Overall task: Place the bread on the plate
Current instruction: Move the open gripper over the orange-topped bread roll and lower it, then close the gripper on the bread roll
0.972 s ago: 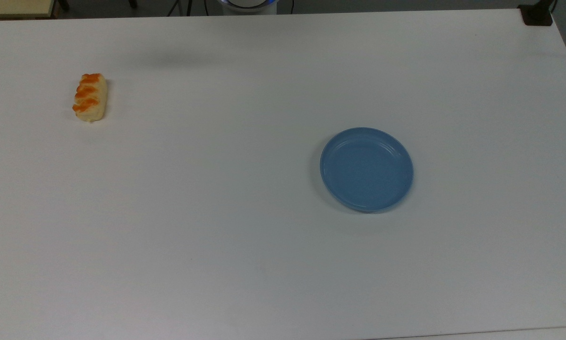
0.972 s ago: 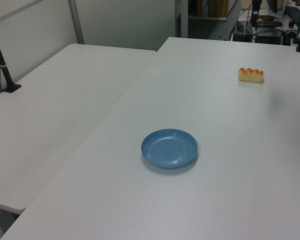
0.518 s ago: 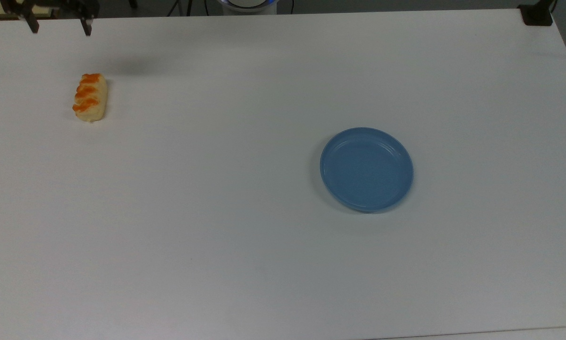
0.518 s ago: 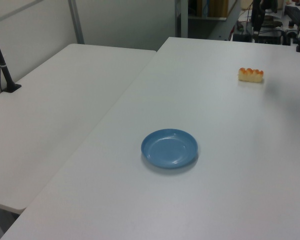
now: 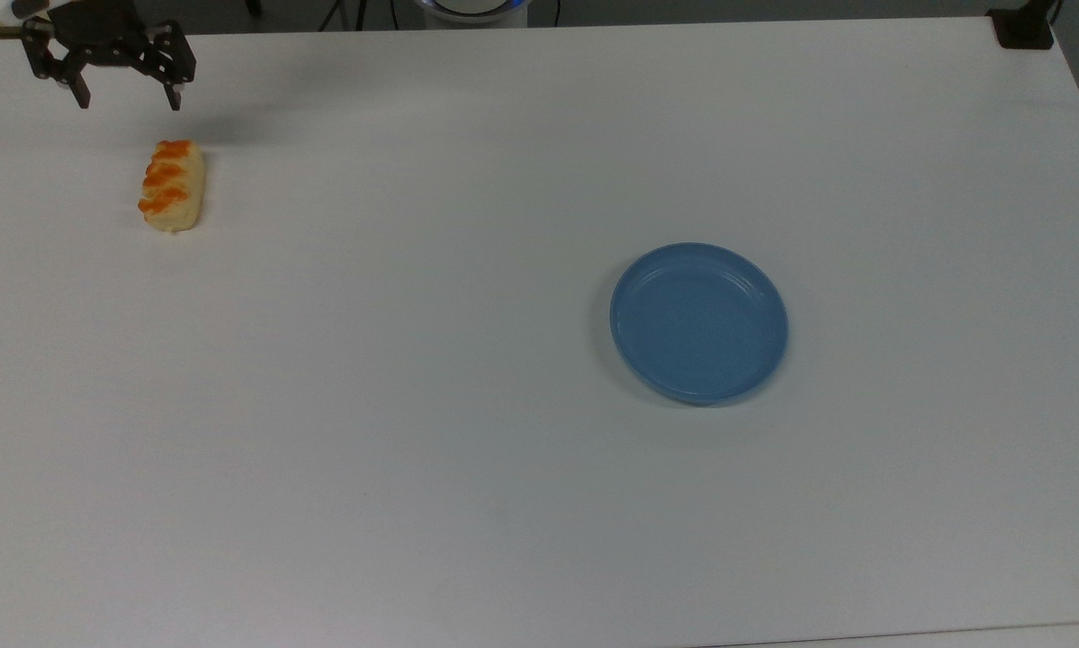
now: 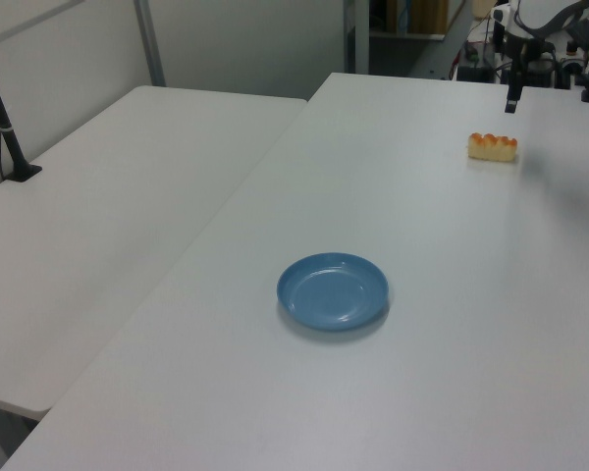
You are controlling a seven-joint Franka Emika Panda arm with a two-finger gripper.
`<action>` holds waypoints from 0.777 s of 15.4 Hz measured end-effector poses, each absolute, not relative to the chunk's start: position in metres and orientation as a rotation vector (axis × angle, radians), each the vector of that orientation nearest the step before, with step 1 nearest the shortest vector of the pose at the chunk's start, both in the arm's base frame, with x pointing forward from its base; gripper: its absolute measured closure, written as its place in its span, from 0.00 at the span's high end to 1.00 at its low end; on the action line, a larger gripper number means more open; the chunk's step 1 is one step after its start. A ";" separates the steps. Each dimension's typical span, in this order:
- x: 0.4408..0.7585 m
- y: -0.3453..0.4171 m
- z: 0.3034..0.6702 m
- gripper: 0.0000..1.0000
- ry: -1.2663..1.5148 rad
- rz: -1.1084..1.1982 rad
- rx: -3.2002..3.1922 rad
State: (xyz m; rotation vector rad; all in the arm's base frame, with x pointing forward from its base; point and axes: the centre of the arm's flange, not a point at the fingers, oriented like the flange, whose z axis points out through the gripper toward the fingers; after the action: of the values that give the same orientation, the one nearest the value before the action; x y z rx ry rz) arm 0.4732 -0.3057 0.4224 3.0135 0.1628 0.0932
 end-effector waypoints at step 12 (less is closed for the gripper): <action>0.490 -0.312 0.329 1.00 0.122 -0.012 3.058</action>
State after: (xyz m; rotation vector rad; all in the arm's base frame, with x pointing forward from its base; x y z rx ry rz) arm 0.4899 -0.3119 0.3292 3.0575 0.1221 -0.0117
